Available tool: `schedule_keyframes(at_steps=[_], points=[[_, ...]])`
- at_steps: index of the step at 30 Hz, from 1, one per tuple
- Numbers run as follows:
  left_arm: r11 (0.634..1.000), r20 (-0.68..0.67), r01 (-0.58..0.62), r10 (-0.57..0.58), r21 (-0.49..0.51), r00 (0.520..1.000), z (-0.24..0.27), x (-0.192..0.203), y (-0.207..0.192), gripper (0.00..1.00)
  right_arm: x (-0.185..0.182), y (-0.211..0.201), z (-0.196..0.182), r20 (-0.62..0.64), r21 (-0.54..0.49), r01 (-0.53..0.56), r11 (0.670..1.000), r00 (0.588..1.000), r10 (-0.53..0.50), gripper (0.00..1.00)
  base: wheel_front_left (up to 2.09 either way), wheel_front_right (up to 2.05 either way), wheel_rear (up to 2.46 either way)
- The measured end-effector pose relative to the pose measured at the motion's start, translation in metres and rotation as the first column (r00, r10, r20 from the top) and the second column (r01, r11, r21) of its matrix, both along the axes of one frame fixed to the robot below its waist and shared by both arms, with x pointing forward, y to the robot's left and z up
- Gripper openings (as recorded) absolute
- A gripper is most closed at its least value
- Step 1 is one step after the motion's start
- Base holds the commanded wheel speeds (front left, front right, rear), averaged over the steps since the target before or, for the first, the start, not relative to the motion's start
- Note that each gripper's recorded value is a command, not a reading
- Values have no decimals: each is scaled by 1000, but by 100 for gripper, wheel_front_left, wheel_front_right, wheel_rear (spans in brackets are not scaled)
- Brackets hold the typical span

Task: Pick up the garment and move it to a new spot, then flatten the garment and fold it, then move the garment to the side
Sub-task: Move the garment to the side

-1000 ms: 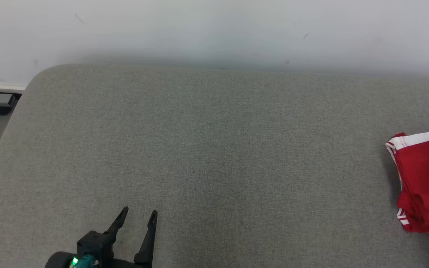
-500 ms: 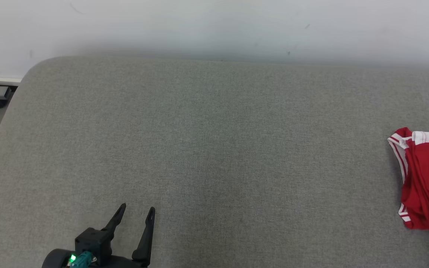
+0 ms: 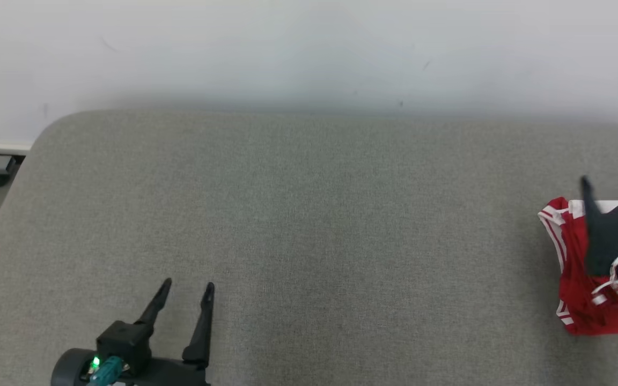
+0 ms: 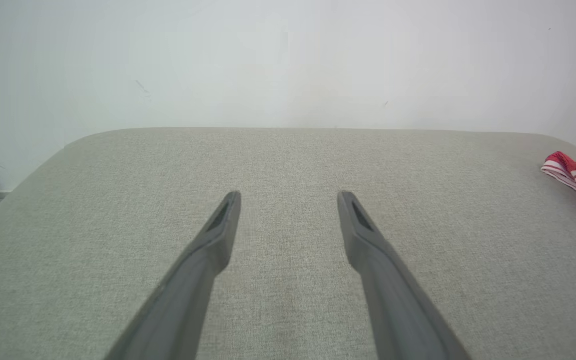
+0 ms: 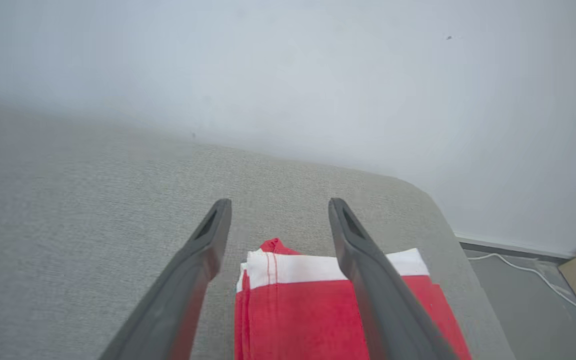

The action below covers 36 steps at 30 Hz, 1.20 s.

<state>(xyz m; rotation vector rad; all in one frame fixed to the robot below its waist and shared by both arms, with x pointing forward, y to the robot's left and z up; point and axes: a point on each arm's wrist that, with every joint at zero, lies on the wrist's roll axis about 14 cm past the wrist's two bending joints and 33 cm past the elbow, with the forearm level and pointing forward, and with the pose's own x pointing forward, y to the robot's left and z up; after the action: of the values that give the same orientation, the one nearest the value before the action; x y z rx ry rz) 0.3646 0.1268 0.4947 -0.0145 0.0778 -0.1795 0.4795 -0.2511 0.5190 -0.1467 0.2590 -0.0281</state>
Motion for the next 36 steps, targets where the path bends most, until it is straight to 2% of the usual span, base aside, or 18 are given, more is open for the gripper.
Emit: schedule_keyframes(at_steps=[8, 12, 17, 27, 36], points=[[997, 99, -61, 64, -41, 993, 25, -3, 14, 100, -28, 42, 10, 146, 180, -81, 980, 988, 54, 100, 0, 0, 0], [985, 84, -133, 143, -113, 986, 21, -14, 28, 100, -42, 51, 23, 228, 249, -113, 962, 972, 55, 100, 0, 0, 0], [977, 89, -149, 163, -150, 983, 22, -24, 35, 100, -67, 65, 29, 298, 315, -155, 936, 953, 58, 100, 0, 0, 0], [975, 97, -179, 193, -133, 976, 18, -35, 48, 100, -100, 63, 17, 315, 393, -133, 910, 949, 3, 100, 0, 0, 0], [971, 80, -192, 205, -140, 975, 13, -37, 52, 100, -115, 54, 10, 309, 416, -92, 905, 950, -46, 100, 0, 0, 0]])
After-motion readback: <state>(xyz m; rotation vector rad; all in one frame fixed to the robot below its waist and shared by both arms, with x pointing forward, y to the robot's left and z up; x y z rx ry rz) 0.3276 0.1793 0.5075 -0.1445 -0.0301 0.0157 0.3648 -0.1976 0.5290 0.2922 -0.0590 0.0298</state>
